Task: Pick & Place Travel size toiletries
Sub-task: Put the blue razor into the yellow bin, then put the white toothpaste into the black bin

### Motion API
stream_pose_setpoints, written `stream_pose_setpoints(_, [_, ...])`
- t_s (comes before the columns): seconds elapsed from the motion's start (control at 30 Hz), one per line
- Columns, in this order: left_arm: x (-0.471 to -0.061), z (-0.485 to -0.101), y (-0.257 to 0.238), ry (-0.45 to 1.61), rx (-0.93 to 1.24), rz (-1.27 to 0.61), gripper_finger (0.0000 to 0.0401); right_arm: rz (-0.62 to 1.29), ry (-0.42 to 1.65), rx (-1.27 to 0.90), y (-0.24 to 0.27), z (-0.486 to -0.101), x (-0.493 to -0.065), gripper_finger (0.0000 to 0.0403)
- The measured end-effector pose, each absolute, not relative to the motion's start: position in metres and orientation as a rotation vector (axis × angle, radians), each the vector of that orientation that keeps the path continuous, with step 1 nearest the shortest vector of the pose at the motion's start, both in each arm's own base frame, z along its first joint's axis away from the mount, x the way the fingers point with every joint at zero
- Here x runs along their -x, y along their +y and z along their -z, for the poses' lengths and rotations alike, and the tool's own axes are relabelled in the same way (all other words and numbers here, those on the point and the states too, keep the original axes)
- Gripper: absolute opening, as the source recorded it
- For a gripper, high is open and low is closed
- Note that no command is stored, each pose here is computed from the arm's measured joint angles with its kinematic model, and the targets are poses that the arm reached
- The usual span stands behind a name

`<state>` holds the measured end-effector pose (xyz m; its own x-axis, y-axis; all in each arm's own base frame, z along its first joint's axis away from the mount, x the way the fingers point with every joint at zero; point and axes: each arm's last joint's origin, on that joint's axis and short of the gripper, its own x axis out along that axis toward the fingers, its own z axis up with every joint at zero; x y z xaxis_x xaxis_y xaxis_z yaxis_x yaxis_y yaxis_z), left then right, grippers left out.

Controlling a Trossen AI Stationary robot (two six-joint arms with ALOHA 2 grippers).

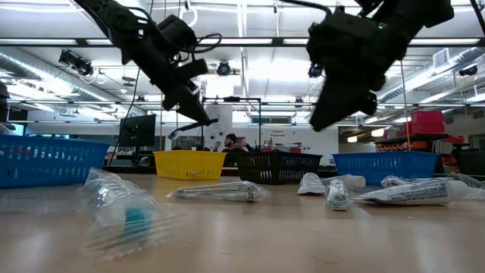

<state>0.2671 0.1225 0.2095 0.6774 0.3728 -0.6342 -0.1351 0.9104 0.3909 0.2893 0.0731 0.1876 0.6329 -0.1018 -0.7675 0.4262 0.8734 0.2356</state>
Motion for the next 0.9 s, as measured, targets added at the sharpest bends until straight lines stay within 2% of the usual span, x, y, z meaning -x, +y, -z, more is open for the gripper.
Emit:
stream_pose_setpoints(0.13, [-0.267,-0.194,0.132,0.846,-0.269,-0.295,0.0043,0.335,0.752,-0.226,0.069,-0.192,-0.294,0.0086])
stream_pose_setpoints(0.23, [-0.27,-0.177,0.135,0.913,-0.311,-0.255,0.0043,0.327,0.755,-0.081,0.066,-0.193,-0.295,0.0083])
stream_pose_setpoints(0.47, [-0.278,-0.163,0.135,0.939,-0.373,-0.21,0.0055,0.328,0.762,-0.074,0.062,-0.192,-0.295,0.0095])
stream_pose_setpoints(0.63, [-0.276,-0.162,0.136,0.983,-0.419,-0.238,0.0094,0.339,0.767,-0.075,0.058,-0.192,-0.296,0.0126])
stream_pose_setpoints(0.9, [-0.278,-0.168,0.133,0.985,-0.465,-0.305,0.0154,0.347,0.773,-0.071,0.055,-0.192,-0.296,0.0198])
